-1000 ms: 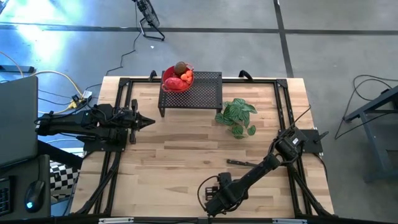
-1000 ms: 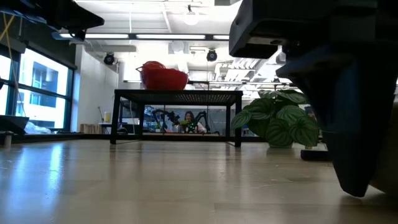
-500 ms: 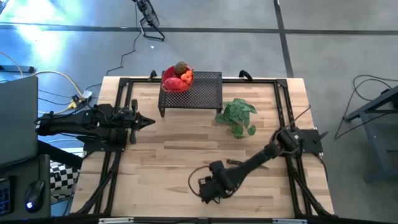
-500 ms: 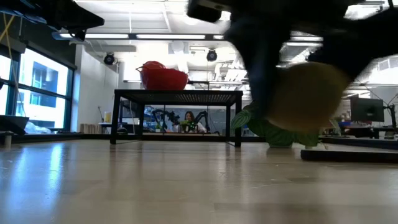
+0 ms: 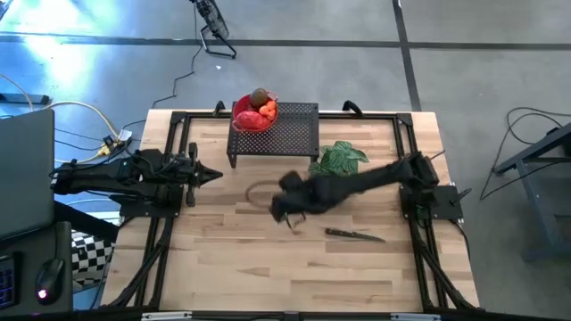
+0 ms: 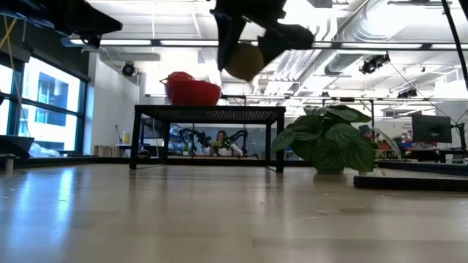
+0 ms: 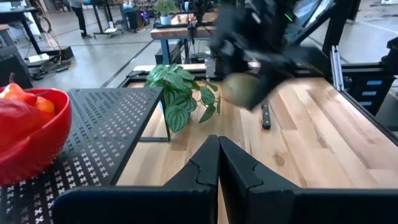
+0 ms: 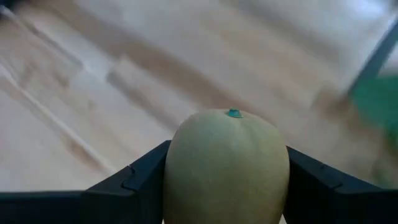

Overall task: Pick & Place Fruit
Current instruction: Put the brown kiwi in the red strainer bowl on the shelf

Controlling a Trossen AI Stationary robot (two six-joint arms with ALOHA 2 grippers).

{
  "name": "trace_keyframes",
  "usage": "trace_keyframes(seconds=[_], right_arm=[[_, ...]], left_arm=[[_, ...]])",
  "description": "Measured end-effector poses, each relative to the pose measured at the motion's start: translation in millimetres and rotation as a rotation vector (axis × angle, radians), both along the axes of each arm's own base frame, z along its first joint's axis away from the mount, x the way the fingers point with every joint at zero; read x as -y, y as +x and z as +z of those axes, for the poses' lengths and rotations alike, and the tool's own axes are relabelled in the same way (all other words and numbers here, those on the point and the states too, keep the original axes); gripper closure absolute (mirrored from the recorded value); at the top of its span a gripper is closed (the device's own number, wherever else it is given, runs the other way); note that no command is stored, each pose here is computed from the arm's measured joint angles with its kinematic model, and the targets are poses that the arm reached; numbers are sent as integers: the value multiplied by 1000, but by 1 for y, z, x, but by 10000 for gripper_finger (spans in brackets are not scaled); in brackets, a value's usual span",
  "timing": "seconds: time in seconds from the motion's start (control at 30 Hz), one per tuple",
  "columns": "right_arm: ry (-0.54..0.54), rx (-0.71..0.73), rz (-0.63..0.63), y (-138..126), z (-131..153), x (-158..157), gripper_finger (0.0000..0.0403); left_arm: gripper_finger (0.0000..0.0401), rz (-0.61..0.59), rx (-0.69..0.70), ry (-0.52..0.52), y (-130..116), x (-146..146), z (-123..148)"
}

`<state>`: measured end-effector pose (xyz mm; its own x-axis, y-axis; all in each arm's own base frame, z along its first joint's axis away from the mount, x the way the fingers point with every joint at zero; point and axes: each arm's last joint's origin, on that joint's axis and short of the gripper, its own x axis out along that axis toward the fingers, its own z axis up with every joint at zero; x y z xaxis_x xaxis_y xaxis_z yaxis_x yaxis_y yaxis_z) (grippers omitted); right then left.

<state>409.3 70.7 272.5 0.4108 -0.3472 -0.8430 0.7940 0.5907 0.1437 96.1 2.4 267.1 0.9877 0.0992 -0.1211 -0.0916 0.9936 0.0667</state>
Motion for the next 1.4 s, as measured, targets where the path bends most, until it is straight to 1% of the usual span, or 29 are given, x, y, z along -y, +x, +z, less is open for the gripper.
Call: trace_keyframes(seconds=[0.1,0.2,0.37,0.47,0.6,0.67,0.8,0.93,1.03,1.17,1.23,1.33,1.4], right_arm=[[-55,43,55,1,20,31,174],[-108,108,83,0,40,61,174],[-196,239,117,0,68,100,173],[-258,305,145,4,77,118,173],[-280,403,203,8,86,141,173],[-310,433,215,9,90,152,173],[-387,469,228,9,95,175,173],[-359,551,264,7,98,202,172],[-352,559,268,5,94,219,172],[-383,575,286,7,90,233,172],[-404,604,295,12,87,238,172],[-428,608,302,18,78,247,172],[-435,607,307,23,71,249,172]], left_arm=[[401,-1,-22,0,0,0,-2],[401,-1,-27,0,0,0,-3],[401,-1,-12,0,0,0,-1],[401,1,0,-17,0,0,0],[401,4,2,-43,0,0,0],[401,4,2,-43,0,0,0],[401,11,8,-37,0,0,0],[401,45,38,-40,0,-1,3],[401,50,68,-7,0,-1,6],[401,87,117,64,0,-3,12],[401,112,134,100,0,-3,14],[401,132,148,152,0,-4,17],[401,143,152,161,0,-4,18]])
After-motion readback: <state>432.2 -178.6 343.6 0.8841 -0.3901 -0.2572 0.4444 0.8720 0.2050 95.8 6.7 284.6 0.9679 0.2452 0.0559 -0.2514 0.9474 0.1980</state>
